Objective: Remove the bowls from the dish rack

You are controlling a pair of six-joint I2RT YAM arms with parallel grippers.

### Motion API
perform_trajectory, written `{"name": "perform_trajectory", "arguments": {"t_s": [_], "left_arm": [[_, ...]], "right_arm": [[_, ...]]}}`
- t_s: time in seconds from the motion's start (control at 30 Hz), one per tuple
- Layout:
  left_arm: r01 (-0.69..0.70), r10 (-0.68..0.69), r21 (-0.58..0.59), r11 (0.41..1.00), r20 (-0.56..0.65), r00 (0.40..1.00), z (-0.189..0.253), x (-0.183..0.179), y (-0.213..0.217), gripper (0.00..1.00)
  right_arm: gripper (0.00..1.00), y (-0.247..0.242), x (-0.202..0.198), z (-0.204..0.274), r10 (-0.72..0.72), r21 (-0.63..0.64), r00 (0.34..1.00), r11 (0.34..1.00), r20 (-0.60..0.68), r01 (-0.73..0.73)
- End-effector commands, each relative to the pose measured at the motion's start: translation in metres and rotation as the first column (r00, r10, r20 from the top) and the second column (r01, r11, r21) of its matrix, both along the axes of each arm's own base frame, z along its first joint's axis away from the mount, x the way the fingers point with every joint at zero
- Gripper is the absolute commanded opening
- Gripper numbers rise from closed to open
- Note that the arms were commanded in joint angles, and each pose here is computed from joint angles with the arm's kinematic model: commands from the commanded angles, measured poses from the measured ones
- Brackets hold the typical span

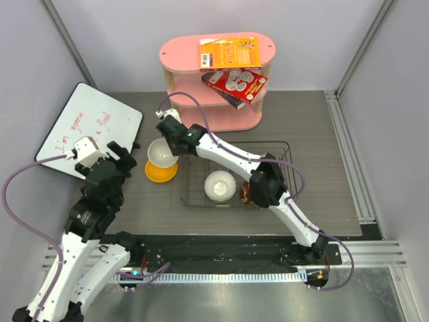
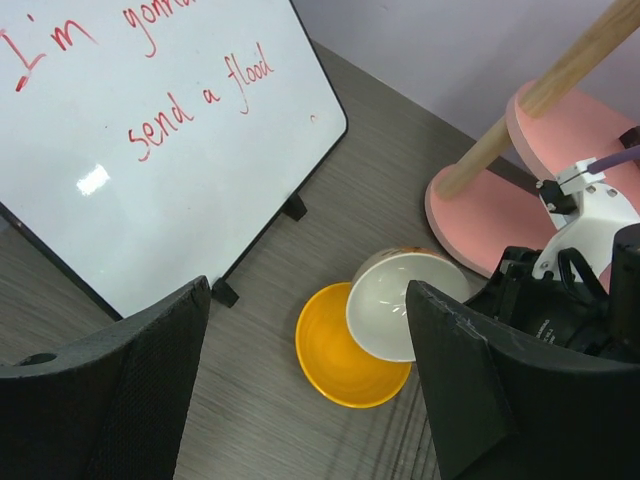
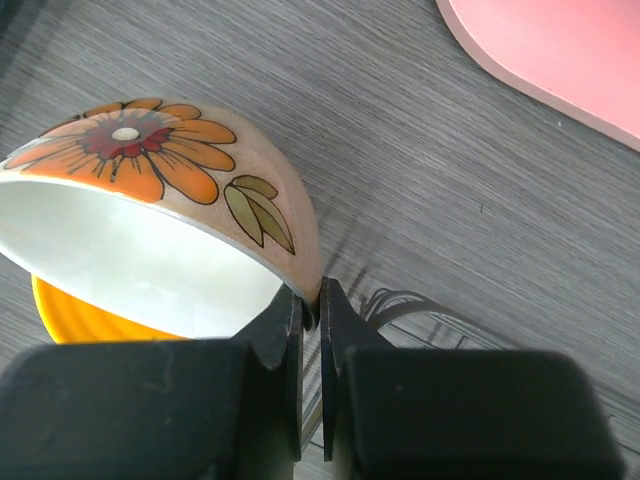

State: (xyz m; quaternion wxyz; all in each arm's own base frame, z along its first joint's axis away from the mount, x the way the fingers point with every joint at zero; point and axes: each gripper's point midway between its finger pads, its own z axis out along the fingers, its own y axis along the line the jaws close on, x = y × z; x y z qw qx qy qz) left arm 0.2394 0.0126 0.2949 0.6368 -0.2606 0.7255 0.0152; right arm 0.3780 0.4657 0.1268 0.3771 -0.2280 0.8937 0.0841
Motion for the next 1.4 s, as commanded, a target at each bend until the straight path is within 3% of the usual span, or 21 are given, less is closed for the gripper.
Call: {"name": "perform_trajectory", "arguments": {"t_s": [0.0, 0.27, 0.6, 0.73, 0.83, 1.1, 1.37], "left_arm": [[0.004, -0.004, -0.021, 1.000, -0.002, 1.000, -0.003, -0.002, -0.001, 0.79], [0.007, -0.007, -0.022, 1.000, -0.016, 1.000, -0.008, 0.000, -0.003, 0.78], [0.057, -0.059, -0.049, 0.997, -0.035, 0.998, -0.019, 0.006, -0.015, 0.75], [0.062, -0.065, -0.050, 0.997, -0.051, 0.997, -0.024, 0.009, -0.018, 0.75], [0.070, -0.074, -0.057, 0.996, -0.056, 0.996, -0.025, 0.011, -0.021, 0.75], [0.105, -0.108, -0.060, 0.993, -0.054, 0.993, -0.031, 0.013, -0.028, 0.76], [0.148, -0.150, -0.053, 0.988, -0.049, 0.987, -0.038, 0.015, -0.034, 0.76]], "right_arm": [[0.01, 0.004, 0.005, 0.039, -0.033, 0.146, 0.999, 0.989, -0.017, 0.035], [0.01, 0.012, -0.021, 0.038, -0.008, 0.199, 0.991, 0.979, -0.132, 0.034], [0.01, 0.002, -0.038, 0.018, -0.053, 0.153, 0.971, 0.984, -0.235, 0.091], [0.27, 0.004, -0.042, 0.023, -0.043, 0.162, 0.970, 0.983, -0.238, 0.083], [0.36, 0.001, -0.043, 0.019, -0.049, 0.148, 0.968, 0.985, -0.247, 0.088], [0.41, 0.005, -0.050, 0.035, -0.031, 0.188, 0.972, 0.979, -0.233, 0.077], [0.45, -0.006, -0.059, 0.124, -0.047, 0.333, 0.990, 0.938, -0.136, 0.090]]}}
